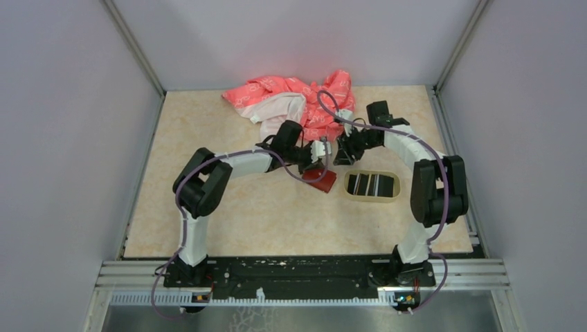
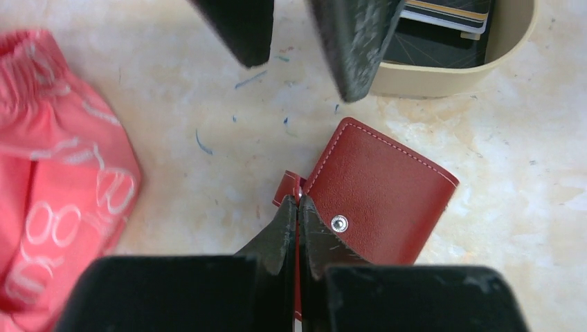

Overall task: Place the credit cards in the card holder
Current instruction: Close the card holder at the center of the board.

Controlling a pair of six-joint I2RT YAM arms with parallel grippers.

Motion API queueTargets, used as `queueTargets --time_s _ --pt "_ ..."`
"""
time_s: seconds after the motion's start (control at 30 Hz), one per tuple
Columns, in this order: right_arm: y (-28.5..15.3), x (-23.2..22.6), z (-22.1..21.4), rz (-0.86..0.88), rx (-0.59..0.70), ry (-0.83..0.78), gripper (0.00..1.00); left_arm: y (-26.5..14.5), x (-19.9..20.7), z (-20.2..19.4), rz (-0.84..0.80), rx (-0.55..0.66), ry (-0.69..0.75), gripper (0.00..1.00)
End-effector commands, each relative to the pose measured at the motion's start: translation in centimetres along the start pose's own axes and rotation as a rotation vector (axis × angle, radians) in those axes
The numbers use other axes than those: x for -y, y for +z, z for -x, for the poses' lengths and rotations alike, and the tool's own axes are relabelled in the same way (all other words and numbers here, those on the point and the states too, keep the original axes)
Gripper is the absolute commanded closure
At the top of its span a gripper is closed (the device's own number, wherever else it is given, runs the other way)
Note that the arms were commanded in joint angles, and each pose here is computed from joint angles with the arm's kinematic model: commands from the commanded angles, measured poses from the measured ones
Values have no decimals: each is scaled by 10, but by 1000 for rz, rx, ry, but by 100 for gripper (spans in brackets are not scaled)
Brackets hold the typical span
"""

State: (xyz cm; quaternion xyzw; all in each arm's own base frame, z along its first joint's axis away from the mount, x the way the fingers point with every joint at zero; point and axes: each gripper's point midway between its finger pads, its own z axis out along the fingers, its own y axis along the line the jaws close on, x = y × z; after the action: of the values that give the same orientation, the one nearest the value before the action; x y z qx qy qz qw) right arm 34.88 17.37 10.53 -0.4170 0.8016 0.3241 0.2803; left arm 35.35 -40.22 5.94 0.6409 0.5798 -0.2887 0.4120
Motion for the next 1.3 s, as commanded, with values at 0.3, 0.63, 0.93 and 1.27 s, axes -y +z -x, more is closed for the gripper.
queueTargets --time_s 0.3,0.63,0.93,1.27 --pt "16 -88 -4 285 49 -632 52 -86 30 -21 417 -139 -745 100" --pt "51 -104 -5 340 109 -858 35 -109 103 -38 389 -12 -1082 100" --pt "75 -98 2 304 117 -816 33 -134 87 -25 428 241 -1212 100" --pt "97 -88 -13 331 -23 -808 39 -122 91 -29 328 274 -1321 100"
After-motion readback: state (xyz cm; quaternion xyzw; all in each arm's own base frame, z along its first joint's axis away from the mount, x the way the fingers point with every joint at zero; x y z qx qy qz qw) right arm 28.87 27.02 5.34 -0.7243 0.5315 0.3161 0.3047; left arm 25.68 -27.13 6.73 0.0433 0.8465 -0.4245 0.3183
